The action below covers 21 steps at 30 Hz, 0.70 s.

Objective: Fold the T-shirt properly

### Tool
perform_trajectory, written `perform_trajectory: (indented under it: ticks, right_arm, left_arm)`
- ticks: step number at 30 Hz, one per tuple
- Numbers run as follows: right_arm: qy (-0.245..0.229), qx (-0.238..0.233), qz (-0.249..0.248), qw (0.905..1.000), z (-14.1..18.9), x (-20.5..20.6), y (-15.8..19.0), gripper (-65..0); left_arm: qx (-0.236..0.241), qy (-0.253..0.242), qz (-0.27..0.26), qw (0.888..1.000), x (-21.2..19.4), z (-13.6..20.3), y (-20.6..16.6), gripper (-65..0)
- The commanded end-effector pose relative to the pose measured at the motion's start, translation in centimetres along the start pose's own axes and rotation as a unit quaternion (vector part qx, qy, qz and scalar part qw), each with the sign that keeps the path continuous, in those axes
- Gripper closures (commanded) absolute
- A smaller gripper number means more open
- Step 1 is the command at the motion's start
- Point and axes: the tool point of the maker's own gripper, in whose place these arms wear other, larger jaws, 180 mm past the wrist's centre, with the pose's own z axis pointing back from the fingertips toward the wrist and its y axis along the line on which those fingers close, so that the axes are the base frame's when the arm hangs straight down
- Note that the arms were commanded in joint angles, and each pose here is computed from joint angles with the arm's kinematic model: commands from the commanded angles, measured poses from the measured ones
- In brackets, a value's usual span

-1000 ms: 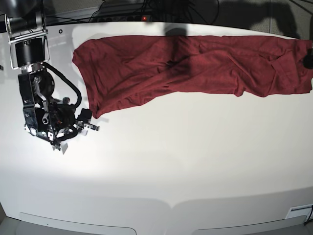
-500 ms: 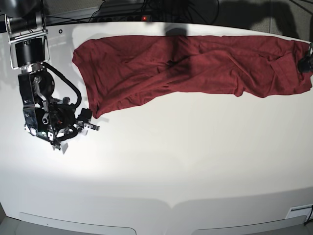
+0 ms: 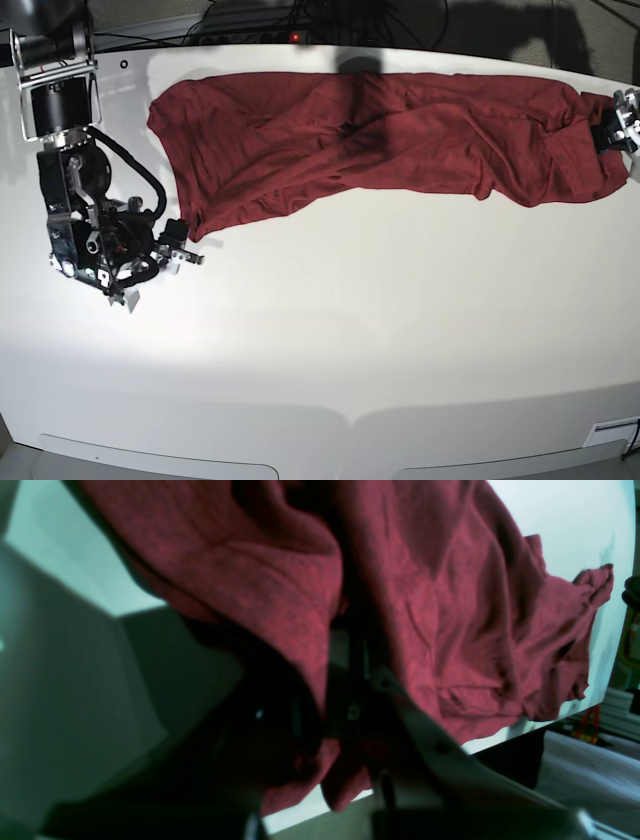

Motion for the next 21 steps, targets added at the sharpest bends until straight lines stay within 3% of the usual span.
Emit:
perform_trajectory:
  ticks: [1, 6, 13, 16, 18, 21]
  right_arm:
    - [-0.014, -0.016, 0.007, 0.9997, 1.2, 1.0, -1.1, -32.1]
    - [-0.01, -0.017, 0.007, 0.9998, 1.2, 0.9, -1.1, -32.1]
    - [-0.007, -0.016, 0.007, 0.9998, 1.1, 0.8, -1.1, -32.1]
    - [-0.008, -0.015, 0.007, 0.9998, 1.1, 0.8, -1.0, -32.1]
    - [-0.008, -0.015, 0.007, 0.9998, 1.1, 0.8, -1.0, -32.1]
    - [-0.008, -0.013, 0.007, 0.9999, 1.1, 0.8, -1.0, -32.1]
  left_arm:
    - [0.024, -0.002, -0.014, 1.0, 1.0, 1.1, 0.9, 0.0]
    - [0.044, -0.064, -0.031, 0.997, 4.3, 3.0, 1.7, 0.0]
    - [0.034, -0.074, -0.029, 0.996, 6.7, 5.9, 1.4, 0.0]
    - [-0.009, -0.05, -0.016, 0.999, 6.1, 5.7, -0.5, 0.0]
    - [-0.013, 0.003, -0.024, 1.0, 4.0, 5.4, -0.9, 0.0]
    - [-0.034, 0.024, -0.046, 0.998, 2.2, 4.3, -2.8, 0.0]
